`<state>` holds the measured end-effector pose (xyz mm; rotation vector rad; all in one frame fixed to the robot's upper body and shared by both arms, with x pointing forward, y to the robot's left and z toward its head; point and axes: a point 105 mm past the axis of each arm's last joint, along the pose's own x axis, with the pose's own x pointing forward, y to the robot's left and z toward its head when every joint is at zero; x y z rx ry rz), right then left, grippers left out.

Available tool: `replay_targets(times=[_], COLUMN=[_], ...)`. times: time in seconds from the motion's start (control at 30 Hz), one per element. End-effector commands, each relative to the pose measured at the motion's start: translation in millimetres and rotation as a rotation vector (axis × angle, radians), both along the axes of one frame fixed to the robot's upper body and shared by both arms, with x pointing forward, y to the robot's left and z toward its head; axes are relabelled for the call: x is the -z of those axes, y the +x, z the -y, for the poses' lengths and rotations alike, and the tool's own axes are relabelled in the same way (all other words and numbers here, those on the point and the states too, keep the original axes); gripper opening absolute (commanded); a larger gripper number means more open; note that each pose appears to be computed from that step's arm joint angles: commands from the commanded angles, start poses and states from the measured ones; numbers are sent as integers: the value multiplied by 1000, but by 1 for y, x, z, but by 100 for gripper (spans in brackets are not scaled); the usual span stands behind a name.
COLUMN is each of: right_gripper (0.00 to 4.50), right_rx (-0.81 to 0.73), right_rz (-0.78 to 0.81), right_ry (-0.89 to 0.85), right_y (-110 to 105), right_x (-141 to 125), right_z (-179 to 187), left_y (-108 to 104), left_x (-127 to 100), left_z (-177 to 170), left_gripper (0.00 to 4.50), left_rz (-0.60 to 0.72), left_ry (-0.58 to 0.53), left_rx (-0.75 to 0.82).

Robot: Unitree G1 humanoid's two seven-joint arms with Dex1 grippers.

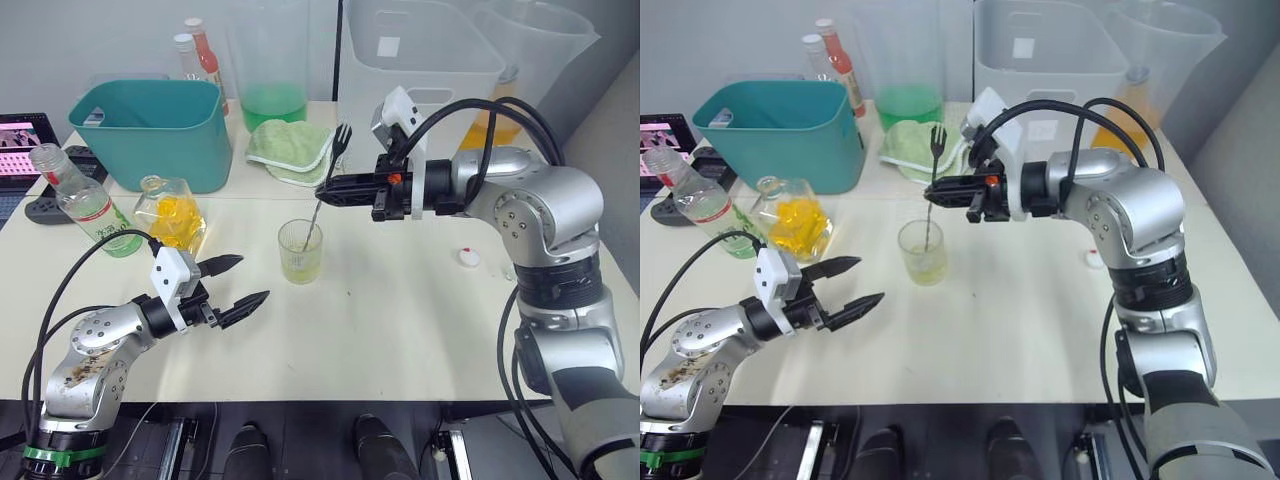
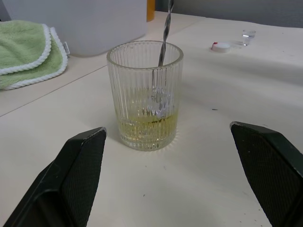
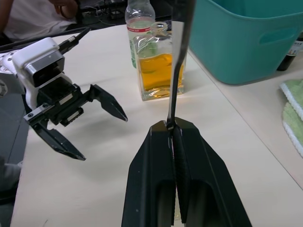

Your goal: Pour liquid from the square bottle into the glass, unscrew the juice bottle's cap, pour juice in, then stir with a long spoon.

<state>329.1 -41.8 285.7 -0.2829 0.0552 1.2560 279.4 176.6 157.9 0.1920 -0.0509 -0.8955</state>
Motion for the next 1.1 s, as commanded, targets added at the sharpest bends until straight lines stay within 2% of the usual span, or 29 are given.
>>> replay_targets(times=[0.03,0.23,0.4,0.63,0.87,1.1], right_gripper=[0,0,0,0,0,0], right_rx=[3,-32,-22,2,-3,13], right_rz=[94,100,125,116,107,184], right_ry=[27,7,103,176,159,-27], right_y=[-2,-7,-14,-15,-19,-8], right_x=[-20,-17,-45,-57,-56,-29], right_z=[1,-2,15,27,29,11], left_y=[-1,-2,-1,0,-1,-1], left_x=[-8,-8,-7,-9,-13,-11], left_z=[3,2,2,2,-3,-3], left_gripper=[444,444,444,444,444,444], left_rz=[47,46,46,53,61,58], left_ry=[-1,0,-1,-5,-7,-9], left_rx=[14,13,18,28,26,15])
